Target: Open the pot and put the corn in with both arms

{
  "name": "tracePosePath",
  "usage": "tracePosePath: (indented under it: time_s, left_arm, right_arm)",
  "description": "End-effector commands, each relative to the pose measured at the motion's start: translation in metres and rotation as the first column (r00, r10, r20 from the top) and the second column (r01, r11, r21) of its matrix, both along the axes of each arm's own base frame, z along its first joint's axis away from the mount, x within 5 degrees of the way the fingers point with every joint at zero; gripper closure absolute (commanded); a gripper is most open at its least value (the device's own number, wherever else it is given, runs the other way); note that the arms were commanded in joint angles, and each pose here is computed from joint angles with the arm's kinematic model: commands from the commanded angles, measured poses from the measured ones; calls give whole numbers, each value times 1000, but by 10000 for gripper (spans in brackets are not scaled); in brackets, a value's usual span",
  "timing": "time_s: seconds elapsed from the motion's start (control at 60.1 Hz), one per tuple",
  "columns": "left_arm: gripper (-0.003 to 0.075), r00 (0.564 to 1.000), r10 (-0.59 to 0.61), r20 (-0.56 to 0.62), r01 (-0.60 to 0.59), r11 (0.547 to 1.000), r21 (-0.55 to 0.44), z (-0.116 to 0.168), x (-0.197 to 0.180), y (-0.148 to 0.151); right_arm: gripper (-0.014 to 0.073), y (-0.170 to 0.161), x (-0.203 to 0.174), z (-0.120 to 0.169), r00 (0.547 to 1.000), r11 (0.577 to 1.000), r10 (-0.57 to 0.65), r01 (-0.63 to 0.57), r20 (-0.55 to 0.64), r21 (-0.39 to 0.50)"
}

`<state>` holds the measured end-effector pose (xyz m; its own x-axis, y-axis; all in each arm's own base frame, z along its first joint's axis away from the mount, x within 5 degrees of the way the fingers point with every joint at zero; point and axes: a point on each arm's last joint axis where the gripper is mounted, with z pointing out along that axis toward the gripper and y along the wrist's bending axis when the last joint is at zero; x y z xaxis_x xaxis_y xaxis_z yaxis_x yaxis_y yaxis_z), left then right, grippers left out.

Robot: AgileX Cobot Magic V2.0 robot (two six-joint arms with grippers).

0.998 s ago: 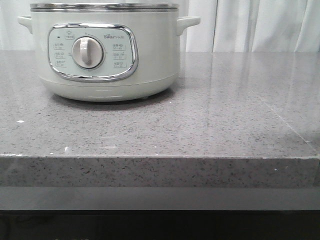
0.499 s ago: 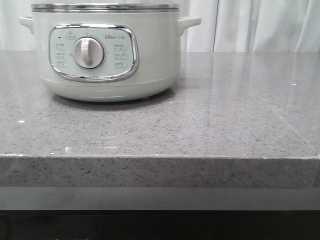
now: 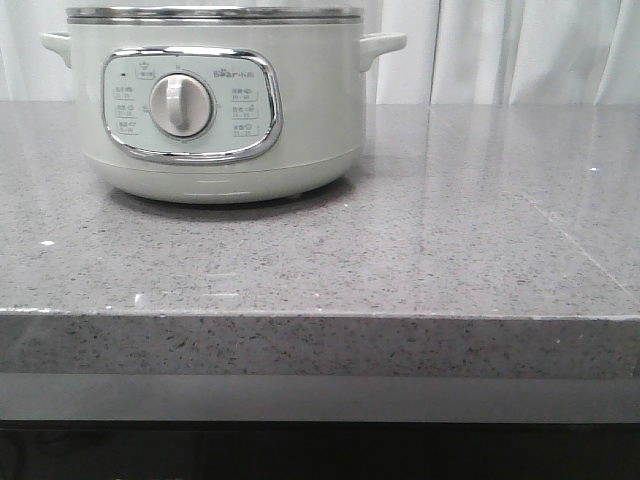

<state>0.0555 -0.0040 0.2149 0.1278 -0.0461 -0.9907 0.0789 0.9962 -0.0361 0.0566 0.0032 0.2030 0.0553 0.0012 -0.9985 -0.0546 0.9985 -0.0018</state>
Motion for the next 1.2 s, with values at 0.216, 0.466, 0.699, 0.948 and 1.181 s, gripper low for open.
tracePosePath:
  time_s: [0.216, 0.466, 0.699, 0.948, 1.181]
  left_arm:
    - [741, 996, 7, 86, -5, 1000, -18, 5, -2, 1]
    - [741, 996, 7, 86, -5, 1000, -18, 5, -2, 1]
    - [741, 996, 7, 86, -5, 1000, -18, 5, -2, 1]
    - [741, 996, 7, 86, -5, 1000, -18, 5, -2, 1]
    - [741, 996, 7, 86, -5, 1000, -18, 5, -2, 1]
  right_arm:
    - [663, -2, -3, 12, 994, 1000, -22, 21, 106, 12]
    - [663, -1, -3, 13, 993, 1000, -5, 3, 116, 15]
    - [663, 0, -4, 14, 991, 993, 6, -22, 132, 119]
    - [663, -1, -4, 14, 991, 994, -2, -12, 132, 105]
    - [663, -1, -4, 15, 991, 994, -10, -5, 134, 109]
